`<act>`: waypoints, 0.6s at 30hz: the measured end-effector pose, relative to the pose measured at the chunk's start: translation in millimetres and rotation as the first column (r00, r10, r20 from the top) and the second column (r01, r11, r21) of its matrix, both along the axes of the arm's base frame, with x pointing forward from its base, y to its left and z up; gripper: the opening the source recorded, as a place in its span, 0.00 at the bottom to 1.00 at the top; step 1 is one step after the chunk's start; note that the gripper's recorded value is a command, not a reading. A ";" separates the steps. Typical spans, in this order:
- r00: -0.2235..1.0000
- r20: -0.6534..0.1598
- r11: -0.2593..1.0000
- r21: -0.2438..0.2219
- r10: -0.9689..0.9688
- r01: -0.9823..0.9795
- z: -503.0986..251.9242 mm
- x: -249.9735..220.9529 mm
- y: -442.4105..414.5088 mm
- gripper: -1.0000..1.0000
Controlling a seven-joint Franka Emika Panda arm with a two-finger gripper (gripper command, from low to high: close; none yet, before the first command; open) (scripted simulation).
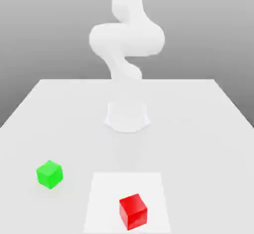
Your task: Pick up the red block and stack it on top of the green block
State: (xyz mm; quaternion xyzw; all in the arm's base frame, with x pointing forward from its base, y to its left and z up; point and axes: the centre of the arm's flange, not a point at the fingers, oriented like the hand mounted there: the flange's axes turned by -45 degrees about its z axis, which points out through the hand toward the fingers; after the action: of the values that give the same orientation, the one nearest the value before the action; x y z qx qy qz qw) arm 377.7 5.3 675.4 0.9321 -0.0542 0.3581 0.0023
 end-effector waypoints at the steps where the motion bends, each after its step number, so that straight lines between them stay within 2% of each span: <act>1: 0.999 -0.028 0.999 0.012 -0.039 0.039 -16.1 12.7 1.5 0.50; 9: 0.923 -0.232 0.941 0.071 -0.306 0.330 -149.2 84.7 1.6 0.50; 18: 0.725 -0.445 0.779 0.088 -0.526 0.620 -307.3 112.5 -4.2 0.50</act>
State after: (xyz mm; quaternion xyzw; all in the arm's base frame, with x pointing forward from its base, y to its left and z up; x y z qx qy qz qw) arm 490.2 1.1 368.1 0.9146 -0.3810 0.1343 0.0162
